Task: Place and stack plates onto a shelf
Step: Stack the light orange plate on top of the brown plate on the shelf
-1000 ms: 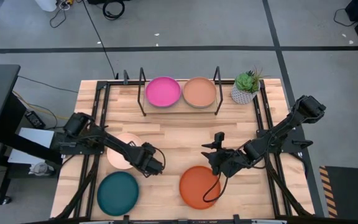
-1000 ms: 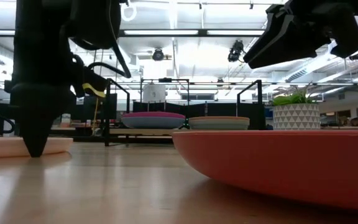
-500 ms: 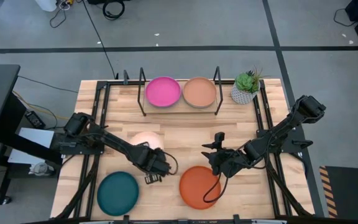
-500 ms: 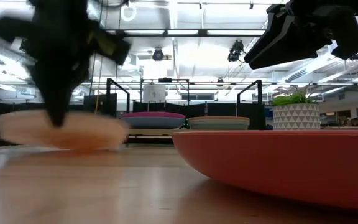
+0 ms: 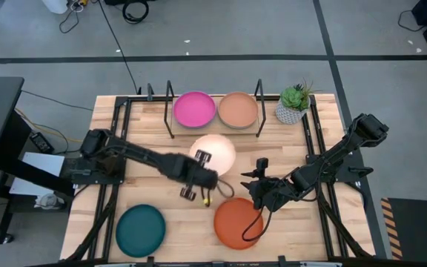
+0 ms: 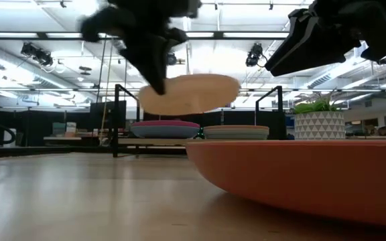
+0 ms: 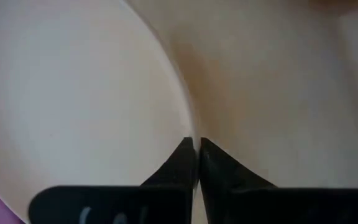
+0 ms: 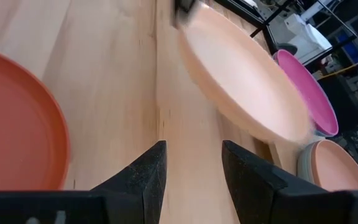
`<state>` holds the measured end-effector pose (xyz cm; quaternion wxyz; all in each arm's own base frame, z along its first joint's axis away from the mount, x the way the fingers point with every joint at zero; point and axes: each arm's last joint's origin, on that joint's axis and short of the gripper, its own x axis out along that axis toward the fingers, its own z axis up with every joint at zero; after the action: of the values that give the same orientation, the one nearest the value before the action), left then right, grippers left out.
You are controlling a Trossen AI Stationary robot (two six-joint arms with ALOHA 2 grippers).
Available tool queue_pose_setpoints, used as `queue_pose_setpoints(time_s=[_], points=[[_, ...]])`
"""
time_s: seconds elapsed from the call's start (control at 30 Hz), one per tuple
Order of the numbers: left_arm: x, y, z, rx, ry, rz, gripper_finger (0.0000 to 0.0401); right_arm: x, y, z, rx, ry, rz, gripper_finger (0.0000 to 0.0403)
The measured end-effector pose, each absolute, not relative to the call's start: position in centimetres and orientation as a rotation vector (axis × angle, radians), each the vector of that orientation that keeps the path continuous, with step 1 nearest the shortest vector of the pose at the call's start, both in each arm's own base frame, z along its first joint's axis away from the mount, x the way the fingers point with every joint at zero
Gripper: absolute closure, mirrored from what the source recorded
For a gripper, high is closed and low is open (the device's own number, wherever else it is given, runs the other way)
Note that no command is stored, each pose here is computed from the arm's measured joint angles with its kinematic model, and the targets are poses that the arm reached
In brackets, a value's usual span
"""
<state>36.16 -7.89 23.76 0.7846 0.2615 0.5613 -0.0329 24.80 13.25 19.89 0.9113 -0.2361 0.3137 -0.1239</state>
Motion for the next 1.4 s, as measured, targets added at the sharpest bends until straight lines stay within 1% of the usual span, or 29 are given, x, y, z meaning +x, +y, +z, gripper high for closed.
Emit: queue_pose_setpoints(time_s=[0.13, 0.27, 0.4, 0.53, 0.73, 0.87, 0.97, 1.17, 1.23, 1.4], points=[[37.2, -3.9, 23.9, 0.632, 1.203, -0.101, 0.0385, 24.8, 13.2, 19.9, -0.474, 0.641, -0.276, 0.0241], [37.9, 0.9, 24.0, 0.593, 1.18, -0.127, 0.0385, 24.8, 13.1, 19.9, -0.457, 0.632, -0.305, 0.0241], [38.3, 5.4, 24.3, 0.568, 1.1, -0.135, 0.0385, 24.5, 13.0, 20.1, -0.434, 0.625, -0.341, 0.0241], [38.4, 8.4, 24.5, 0.62, 1.026, -0.183, 0.0385, 24.0, 12.5, 20.9, -0.416, 0.594, -0.408, 0.0241], [38.9, 10.5, 24.8, 0.756, 0.932, -0.196, 0.0385, 23.3, 12.0, 22.4, -0.382, 0.533, -0.467, 0.0241], [39.1, 11.4, 24.3, 0.787, 0.893, -0.251, 0.0385, 22.9, 11.7, 23.4, -0.369, 0.495, -0.496, 0.0241], [39.3, 12.2, 23.4, 0.778, 0.926, -0.263, 0.0385, 22.4, 11.3, 24.2, -0.369, 0.464, -0.539, 0.0241], [40.4, 14.0, 23.8, 0.774, 0.945, -0.245, 0.0385, 21.6, 10.7, 25.2, -0.372, 0.423, -0.606, 0.0241], [40.5, 14.6, 23.7, 0.755, 0.979, -0.257, 0.0385, 21.5, 10.6, 25.4, -0.37, 0.42, -0.608, 0.0241], [41.7, 16.0, 23.9, 0.754, 0.976, -0.255, 0.0385, 21.4, 10.5, 25.5, -0.364, 0.416, -0.611, 0.0241]])
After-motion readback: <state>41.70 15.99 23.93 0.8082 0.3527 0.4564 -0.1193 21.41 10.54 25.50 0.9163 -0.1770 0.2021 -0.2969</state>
